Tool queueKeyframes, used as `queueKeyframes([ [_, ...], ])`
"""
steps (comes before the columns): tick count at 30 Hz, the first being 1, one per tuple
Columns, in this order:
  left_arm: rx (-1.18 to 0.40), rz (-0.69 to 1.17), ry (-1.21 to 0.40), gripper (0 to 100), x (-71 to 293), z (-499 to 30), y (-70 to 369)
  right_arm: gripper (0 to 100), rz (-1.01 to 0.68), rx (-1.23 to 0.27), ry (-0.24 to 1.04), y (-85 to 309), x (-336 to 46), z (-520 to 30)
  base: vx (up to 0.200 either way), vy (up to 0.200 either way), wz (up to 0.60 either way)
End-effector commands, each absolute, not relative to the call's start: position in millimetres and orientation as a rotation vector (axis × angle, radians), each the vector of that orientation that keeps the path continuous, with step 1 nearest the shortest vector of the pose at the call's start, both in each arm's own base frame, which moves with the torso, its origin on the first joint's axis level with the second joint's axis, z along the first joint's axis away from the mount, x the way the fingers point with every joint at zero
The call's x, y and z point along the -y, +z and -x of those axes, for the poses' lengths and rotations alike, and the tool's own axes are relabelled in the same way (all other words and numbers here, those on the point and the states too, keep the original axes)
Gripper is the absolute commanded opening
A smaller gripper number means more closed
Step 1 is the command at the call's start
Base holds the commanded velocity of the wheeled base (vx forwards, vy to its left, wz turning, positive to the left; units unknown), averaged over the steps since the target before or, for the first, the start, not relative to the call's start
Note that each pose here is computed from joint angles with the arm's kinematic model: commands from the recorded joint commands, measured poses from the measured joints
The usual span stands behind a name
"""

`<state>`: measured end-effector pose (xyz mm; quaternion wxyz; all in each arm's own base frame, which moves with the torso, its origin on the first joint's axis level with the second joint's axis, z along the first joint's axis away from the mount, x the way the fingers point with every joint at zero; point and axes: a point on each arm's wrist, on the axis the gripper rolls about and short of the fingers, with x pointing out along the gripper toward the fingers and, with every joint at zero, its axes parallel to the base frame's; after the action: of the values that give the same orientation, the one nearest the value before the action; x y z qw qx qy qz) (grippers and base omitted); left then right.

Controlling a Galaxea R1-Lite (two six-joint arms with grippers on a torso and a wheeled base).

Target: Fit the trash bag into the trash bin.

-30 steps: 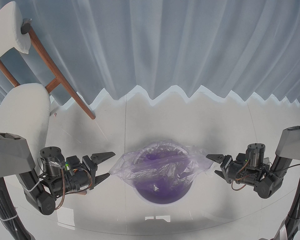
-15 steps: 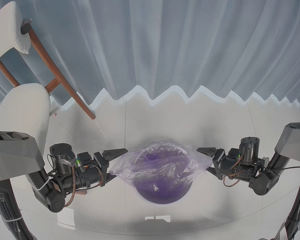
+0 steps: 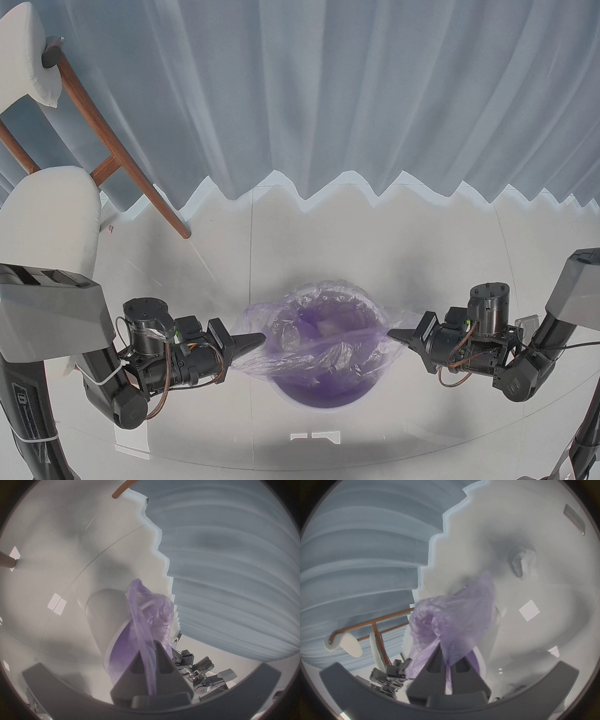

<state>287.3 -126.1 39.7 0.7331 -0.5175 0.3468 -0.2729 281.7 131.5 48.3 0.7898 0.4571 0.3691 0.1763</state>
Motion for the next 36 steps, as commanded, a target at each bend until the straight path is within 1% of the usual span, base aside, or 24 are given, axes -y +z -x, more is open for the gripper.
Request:
queueKeyframes([
  [1, -0.821, 1.089, -0.580, 0, 120, -261, 35, 0, -0.834, -0.846, 0.377, 37, -122, -248, 0.000, 0.000, 0.00],
  [2, -0.823, 1.084, -0.580, 0, 120, -261, 34, 0, -0.820, -0.848, 0.377, 35, -122, -247, 0.000, 0.000, 0.00],
  [3, -0.837, 1.046, -0.572, 0, 118, -256, 29, 0, -0.749, -0.859, 0.376, 27, -118, -239, 0.000, 0.000, 0.00],
  [5, -0.844, 0.991, -0.570, 0, 115, -251, 23, 0, -0.701, -0.872, 0.375, 17, -115, -234, 0.000, 0.000, 0.00],
  [9, -0.880, 0.880, -0.565, 0, 113, -245, 4, 0, -0.679, -0.841, 0.371, 3, -114, -232, 0.000, 0.000, 0.00],
  [10, -0.880, 0.880, -0.565, 0, 113, -245, 4, 0, -0.679, -0.841, 0.371, 3, -114, -232, 0.000, 0.000, 0.00],
  [12, -0.899, 0.804, -0.569, 0, 112, -243, -8, 0, -0.658, -0.819, 0.352, -12, -113, -231, 0.000, 0.000, 0.00],
  [16, -0.906, 0.770, -0.573, 0, 112, -243, -14, 0, -0.608, -0.818, 0.347, -30, -111, -226, 0.000, 0.000, 0.00],
  [17, -0.913, 0.762, -0.572, 0, 112, -243, -17, 0, -0.565, -0.849, 0.336, -39, -110, -222, 0.000, 0.000, 0.00],
  [19, -0.917, 0.750, -0.575, 0, 112, -242, -19, 0, -0.543, -0.857, 0.328, -42, -109, -220, 0.000, 0.000, 0.00],
  [24, -0.906, 0.730, -0.590, 0, 114, -242, -18, 0, -0.554, -0.816, 0.341, -38, -112, -228, 0.000, 0.000, 0.00],
  [29, -0.860, 0.730, -0.620, 0, 116, -244, -15, 0, -0.559, -0.790, 0.352, -37, -115, -234, 0.000, 0.000, 0.00],
  [30, -0.853, 0.730, -0.625, 0, 117, -244, -15, 100, -0.561, -0.782, 0.356, -36, -116, -236, 0.000, 0.000, 0.00],
  [33, -0.855, 0.728, -0.629, 0, 118, -244, -17, 100, -0.567, -0.758, 0.367, -34, -118, -240, 0.000, 0.000, 0.00],
  [36, -0.869, 0.718, -0.629, 0, 117, -241, -18, 100, -0.630, -0.695, 0.387, -17, -122, -247, 0.000, 0.000, 0.00],
])
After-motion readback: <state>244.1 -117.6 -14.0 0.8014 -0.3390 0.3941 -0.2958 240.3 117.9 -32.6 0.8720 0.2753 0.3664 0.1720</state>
